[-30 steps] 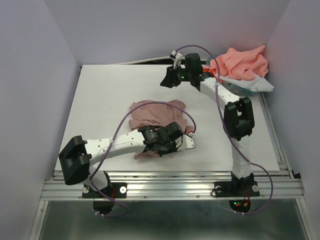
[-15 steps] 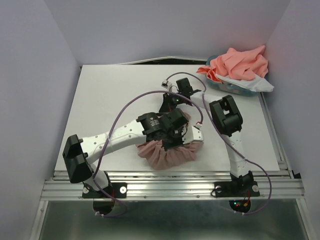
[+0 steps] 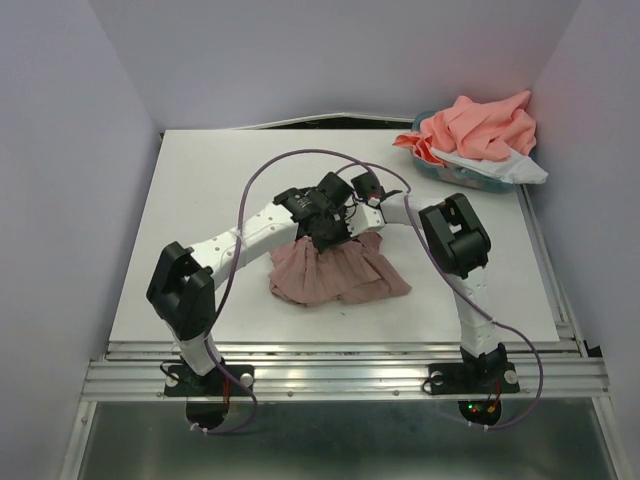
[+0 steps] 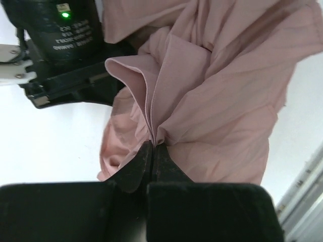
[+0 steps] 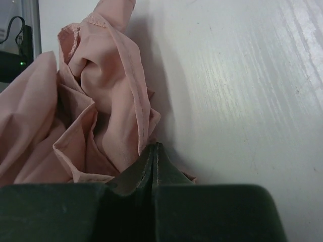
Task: Fold and stack the skirts
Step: Fold the skirt, then neatly place the folded skirt to the corner
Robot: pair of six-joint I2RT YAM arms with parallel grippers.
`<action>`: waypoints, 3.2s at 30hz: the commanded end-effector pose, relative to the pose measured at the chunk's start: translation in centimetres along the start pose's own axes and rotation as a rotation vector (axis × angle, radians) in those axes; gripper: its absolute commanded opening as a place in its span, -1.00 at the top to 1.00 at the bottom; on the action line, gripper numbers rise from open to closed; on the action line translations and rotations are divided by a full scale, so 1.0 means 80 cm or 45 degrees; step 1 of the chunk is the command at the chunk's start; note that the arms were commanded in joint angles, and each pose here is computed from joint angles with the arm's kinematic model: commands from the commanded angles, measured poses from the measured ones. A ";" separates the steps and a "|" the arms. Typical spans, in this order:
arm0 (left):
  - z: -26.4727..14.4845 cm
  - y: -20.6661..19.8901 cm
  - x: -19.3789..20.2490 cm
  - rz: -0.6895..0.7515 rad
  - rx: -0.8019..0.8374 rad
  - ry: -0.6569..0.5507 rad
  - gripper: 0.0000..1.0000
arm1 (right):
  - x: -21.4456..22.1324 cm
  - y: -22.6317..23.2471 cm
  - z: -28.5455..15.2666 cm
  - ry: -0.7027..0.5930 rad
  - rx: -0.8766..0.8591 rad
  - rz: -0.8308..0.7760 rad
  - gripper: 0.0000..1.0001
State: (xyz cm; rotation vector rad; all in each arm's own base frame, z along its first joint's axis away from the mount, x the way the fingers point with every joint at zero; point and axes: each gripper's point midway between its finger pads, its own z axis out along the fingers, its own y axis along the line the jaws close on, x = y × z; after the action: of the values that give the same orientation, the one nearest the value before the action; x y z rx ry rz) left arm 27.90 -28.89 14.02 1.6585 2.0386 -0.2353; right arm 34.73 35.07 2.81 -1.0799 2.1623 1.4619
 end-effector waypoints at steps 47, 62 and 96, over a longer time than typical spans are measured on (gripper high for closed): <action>-0.023 0.165 -0.031 -0.153 -0.519 -0.305 -0.72 | -0.201 -0.018 -0.266 -0.600 0.690 0.166 -0.20; -0.045 0.091 -0.025 -1.396 -0.365 -0.382 -0.97 | -0.154 0.023 -0.310 -0.616 0.785 0.165 -0.33; 0.059 0.218 0.326 -1.257 -0.626 0.599 -0.97 | -0.106 0.004 -0.319 -0.466 0.872 0.165 -1.00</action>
State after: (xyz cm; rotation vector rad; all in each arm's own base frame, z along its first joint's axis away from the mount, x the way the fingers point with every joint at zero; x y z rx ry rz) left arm 43.10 -10.58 3.20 0.0589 2.6640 0.1815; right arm 43.91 15.84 16.89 -0.3558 2.2790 0.7645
